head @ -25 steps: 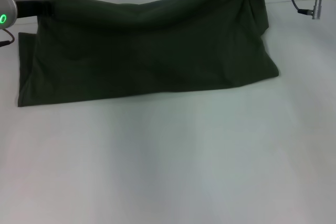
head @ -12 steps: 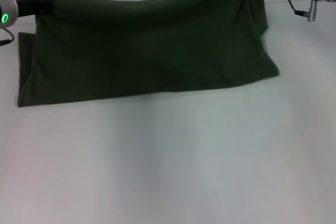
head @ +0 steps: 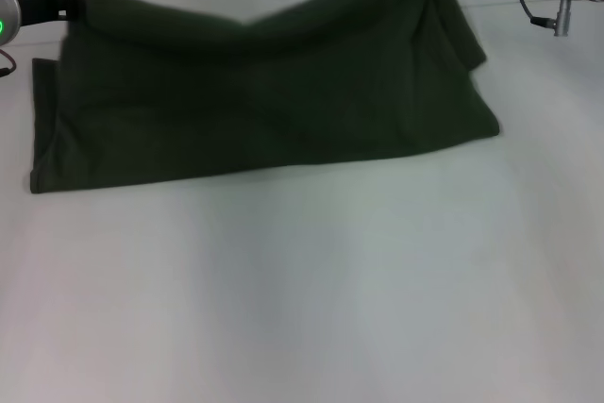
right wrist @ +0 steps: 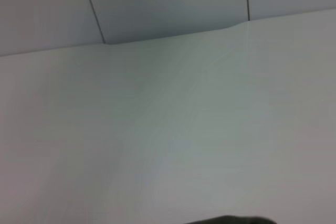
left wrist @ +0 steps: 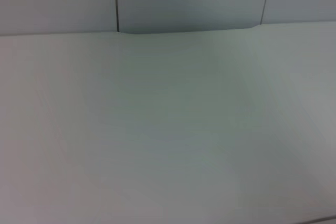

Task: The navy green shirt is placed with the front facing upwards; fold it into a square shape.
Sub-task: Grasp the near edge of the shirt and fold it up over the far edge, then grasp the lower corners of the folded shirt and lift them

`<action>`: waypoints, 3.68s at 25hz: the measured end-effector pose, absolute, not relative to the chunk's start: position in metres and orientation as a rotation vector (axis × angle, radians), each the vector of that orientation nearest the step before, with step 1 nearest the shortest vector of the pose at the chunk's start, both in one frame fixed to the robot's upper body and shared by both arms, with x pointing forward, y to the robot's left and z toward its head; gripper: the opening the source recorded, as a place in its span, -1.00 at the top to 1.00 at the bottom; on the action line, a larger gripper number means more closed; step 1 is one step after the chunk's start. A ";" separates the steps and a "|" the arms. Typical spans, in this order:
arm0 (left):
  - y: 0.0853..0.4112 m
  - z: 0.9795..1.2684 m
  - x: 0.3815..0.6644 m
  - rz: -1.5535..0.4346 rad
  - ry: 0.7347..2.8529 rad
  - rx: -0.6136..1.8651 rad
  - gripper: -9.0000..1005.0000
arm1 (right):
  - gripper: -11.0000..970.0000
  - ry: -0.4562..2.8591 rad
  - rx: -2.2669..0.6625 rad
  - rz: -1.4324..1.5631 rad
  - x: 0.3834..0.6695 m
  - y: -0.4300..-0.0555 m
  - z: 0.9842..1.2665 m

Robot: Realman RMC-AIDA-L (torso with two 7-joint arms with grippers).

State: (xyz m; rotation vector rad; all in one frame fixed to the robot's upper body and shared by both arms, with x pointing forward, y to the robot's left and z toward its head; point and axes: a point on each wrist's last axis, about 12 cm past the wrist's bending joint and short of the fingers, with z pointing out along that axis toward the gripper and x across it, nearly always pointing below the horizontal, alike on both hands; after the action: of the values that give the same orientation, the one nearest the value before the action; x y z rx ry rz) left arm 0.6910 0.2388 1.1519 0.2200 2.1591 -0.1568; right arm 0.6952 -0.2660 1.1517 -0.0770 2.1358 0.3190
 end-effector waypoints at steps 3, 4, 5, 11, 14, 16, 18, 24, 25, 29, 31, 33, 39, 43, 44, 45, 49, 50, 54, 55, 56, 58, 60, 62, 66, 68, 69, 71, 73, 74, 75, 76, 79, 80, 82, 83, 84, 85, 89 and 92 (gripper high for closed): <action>0.239 1.152 0.691 -0.154 2.160 0.222 0.60 | 0.74 2.134 -0.083 0.310 0.696 -0.267 1.153; 0.239 1.152 0.691 -0.154 2.160 0.224 0.57 | 0.69 2.132 -0.086 0.307 0.696 -0.268 1.154; 0.239 1.152 0.691 -0.153 2.160 0.226 0.54 | 0.64 2.130 -0.090 0.304 0.697 -0.268 1.155; 0.238 1.152 0.691 -0.154 2.158 0.226 0.22 | 0.26 2.126 -0.101 0.297 0.699 -0.270 1.160; 0.239 1.152 0.690 -0.155 2.159 0.224 -0.01 | 0.10 2.129 -0.103 0.302 0.699 -0.271 1.161; 0.238 1.151 0.690 -0.160 2.166 0.226 -0.20 | 0.06 2.135 -0.107 0.307 0.699 -0.271 1.161; 0.239 1.151 0.689 -0.167 2.174 0.229 -0.39 | 0.02 2.150 -0.117 0.325 0.698 -0.272 1.162; 0.259 1.166 0.674 -0.334 2.282 0.208 -0.68 | 0.02 2.220 -0.185 0.475 0.676 -0.290 1.177; 0.265 1.170 0.670 -0.374 2.295 0.200 -0.68 | -0.02 2.222 -0.185 0.500 0.671 -0.295 1.180; 0.286 1.183 0.649 -0.499 2.315 0.165 -0.67 | -0.18 2.220 -0.176 0.613 0.644 -0.318 1.186; 0.297 1.189 0.640 -0.567 2.327 0.147 -0.67 | -0.29 2.223 -0.176 0.665 0.632 -0.328 1.188; 0.308 1.193 0.630 -0.644 2.352 0.135 -0.67 | -0.41 2.228 -0.191 0.728 0.620 -0.338 1.191; 0.333 1.190 0.612 -0.708 2.395 0.099 -0.67 | -0.75 2.197 -0.283 0.860 0.591 -0.359 1.195; 0.339 1.182 0.605 -0.740 2.416 0.072 -0.65 | -0.92 2.165 -0.328 0.920 0.576 -0.363 1.189; 0.339 1.181 0.603 -0.754 2.425 0.071 -0.65 | -0.92 2.171 -0.337 0.943 0.572 -0.363 1.187; 0.338 1.179 0.601 -0.776 2.442 0.077 -0.65 | -0.92 2.177 -0.344 0.956 0.570 -0.362 1.186; 0.336 1.177 0.601 -0.810 2.483 0.076 -0.65 | -0.92 2.194 -0.362 0.990 0.565 -0.361 1.186; 0.336 1.177 0.601 -0.810 2.483 0.076 -0.65 | -0.92 2.198 -0.365 0.996 0.564 -0.362 1.186; 0.332 1.174 0.607 -0.866 2.539 0.058 -0.65 | -0.92 2.218 -0.360 1.015 0.563 -0.364 1.191; 0.332 1.173 0.608 -0.878 2.551 0.050 -0.65 | -0.92 2.223 -0.360 1.019 0.563 -0.364 1.191; 0.331 1.171 0.610 -0.882 2.562 0.040 -0.65 | -0.92 2.226 -0.360 1.021 0.563 -0.365 1.192; 0.331 1.169 0.614 -0.877 2.578 0.017 -0.65 | -0.92 2.229 -0.355 1.024 0.563 -0.366 1.194; 0.332 1.168 0.617 -0.869 2.586 -0.006 -0.65 | -0.91 2.231 -0.352 1.020 0.563 -0.368 1.195; 0.334 1.167 0.617 -0.868 2.581 -0.032 -0.65 | -0.91 2.232 -0.357 1.022 0.562 -0.368 1.196; 0.338 1.159 0.618 -0.853 2.582 -0.096 -0.65 | -0.91 2.230 -0.371 1.018 0.562 -0.368 1.195; 0.338 1.157 0.619 -0.849 2.581 -0.114 -0.65 | -0.91 2.232 -0.368 1.014 0.562 -0.368 1.194; 0.338 1.157 0.619 -0.849 2.581 -0.114 -0.65 | -0.91 2.232 -0.366 1.014 0.562 -0.368 1.194; 0.338 1.157 0.620 -0.841 2.578 -0.117 -0.65 | -0.91 2.232 -0.363 1.016 0.562 -0.368 1.194; 0.340 1.157 0.621 -0.818 2.572 -0.122 -0.65 | -0.91 2.231 -0.361 1.020 0.562 -0.368 1.193; 0.341 1.156 0.622 -0.803 2.571 -0.125 -0.65 | -0.91 2.231 -0.361 1.022 0.562 -0.367 1.193; 0.343 1.156 0.622 -0.782 2.573 -0.128 -0.65 | -0.91 2.231 -0.360 1.025 0.562 -0.366 1.192; 0.345 1.155 0.623 -0.748 2.577 -0.132 -0.65 | -0.91 2.230 -0.360 1.029 0.561 -0.365 1.191; 0.353 1.151 0.626 -0.620 2.593 -0.142 -0.65 | -0.91 2.232 -0.342 1.053 0.560 -0.362 1.188; 0.354 1.148 0.627 -0.590 2.595 -0.145 -0.65 | -0.91 2.236 -0.329 1.066 0.559 -0.362 1.186; 0.354 1.143 0.627 -0.542 2.601 -0.138 -0.65 | -0.91 2.246 -0.307 1.087 0.558 -0.361 1.185; 0.353 1.140 0.627 -0.528 2.605 -0.130 -0.65 | -0.91 2.250 -0.297 1.095 0.558 -0.361 1.185; 0.351 1.138 0.627 -0.518 2.613 -0.117 -0.65 | -0.91 2.254 -0.291 1.103 0.557 -0.361 1.185; 0.348 1.134 0.627 -0.514 2.627 -0.100 -0.65 | -0.91 2.255 -0.284 1.110 0.557 -0.361 1.185; 0.339 1.130 0.627 -0.538 2.652 -0.042 -0.65 | -0.91 2.258 -0.261 1.124 0.557 -0.361 1.184; 0.333 1.127 0.628 -0.557 2.667 -0.029 -0.65 | -0.91 2.254 -0.250 1.126 0.557 -0.363 1.184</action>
State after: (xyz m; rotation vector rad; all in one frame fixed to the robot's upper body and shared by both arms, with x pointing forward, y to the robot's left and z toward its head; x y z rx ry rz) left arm 0.6283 0.3328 1.1268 -0.0294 2.6669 -0.5565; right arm 0.5568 -0.3634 1.1844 -0.2500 2.2542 1.1264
